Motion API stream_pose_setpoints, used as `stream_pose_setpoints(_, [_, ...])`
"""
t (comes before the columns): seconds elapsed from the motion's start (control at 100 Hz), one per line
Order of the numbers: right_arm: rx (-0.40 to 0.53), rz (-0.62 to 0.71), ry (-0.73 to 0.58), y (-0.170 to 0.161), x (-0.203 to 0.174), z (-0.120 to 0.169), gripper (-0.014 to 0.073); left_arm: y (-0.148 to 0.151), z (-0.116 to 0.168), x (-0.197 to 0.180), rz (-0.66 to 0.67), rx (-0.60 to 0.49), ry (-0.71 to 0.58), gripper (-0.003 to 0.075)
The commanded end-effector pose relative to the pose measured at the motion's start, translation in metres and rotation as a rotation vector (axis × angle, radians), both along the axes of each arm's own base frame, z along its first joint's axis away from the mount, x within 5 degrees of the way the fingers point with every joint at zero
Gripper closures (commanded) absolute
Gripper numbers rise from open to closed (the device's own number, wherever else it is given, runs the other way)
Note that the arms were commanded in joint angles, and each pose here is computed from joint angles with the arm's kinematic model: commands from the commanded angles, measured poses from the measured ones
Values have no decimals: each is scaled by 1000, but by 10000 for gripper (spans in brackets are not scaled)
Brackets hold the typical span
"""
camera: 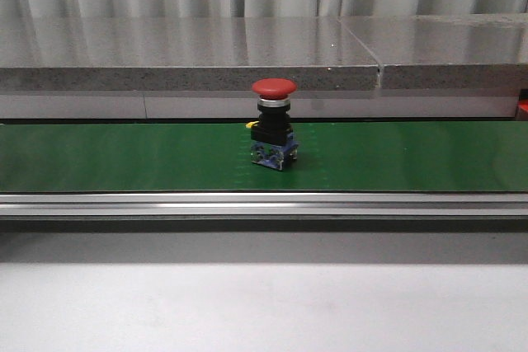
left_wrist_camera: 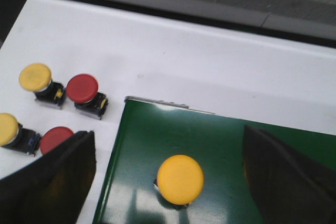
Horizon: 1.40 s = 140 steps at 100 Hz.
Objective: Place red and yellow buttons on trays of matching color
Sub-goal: 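Set the yellow button on the belt and open the left gripper, then lower the right gripper onto the red button on the belt, grasp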
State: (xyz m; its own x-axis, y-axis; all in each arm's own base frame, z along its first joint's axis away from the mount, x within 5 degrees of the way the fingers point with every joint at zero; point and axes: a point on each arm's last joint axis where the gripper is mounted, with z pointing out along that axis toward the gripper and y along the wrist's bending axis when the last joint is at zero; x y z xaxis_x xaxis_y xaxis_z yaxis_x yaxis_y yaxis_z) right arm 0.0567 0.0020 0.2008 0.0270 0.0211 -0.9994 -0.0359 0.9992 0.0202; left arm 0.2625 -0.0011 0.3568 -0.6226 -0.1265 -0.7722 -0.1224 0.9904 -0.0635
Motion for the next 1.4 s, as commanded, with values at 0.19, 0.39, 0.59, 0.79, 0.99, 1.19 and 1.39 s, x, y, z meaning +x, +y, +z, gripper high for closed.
stream_pose_setpoints(0.19, [-8, 3, -116, 0, -3, 13, 662, -14, 18, -59, -91, -7, -226, 176])
stream_pose_setpoints(0.39, [-6, 2, -169, 0, -4, 18, 662, -10, 0, -98, -94, -1, -265, 310])
stream_pose_setpoints(0.59, [-4, 2, -230, 0, -5, 23, 662, -6, -18, -134, -96, -4, -316, 531])
stream_pose_setpoints(0.79, [11, 1, -258, 0, -6, 27, 662, -4, -37, -160, -102, -9, -390, 739])
stream_pose_setpoints(0.99, [97, 8, -213, -1, -8, 41, 662, -3, -49, -176, -105, -11, -437, 739])
stream_pose_setpoints(1.19, [96, 25, -9, 2, -2, 69, 662, -3, -51, -177, -105, -11, -442, 739])
stream_pose_setpoints(1.39, [83, 38, 243, 5, 22, 104, 662, -3, -51, -177, -105, -11, -442, 739])
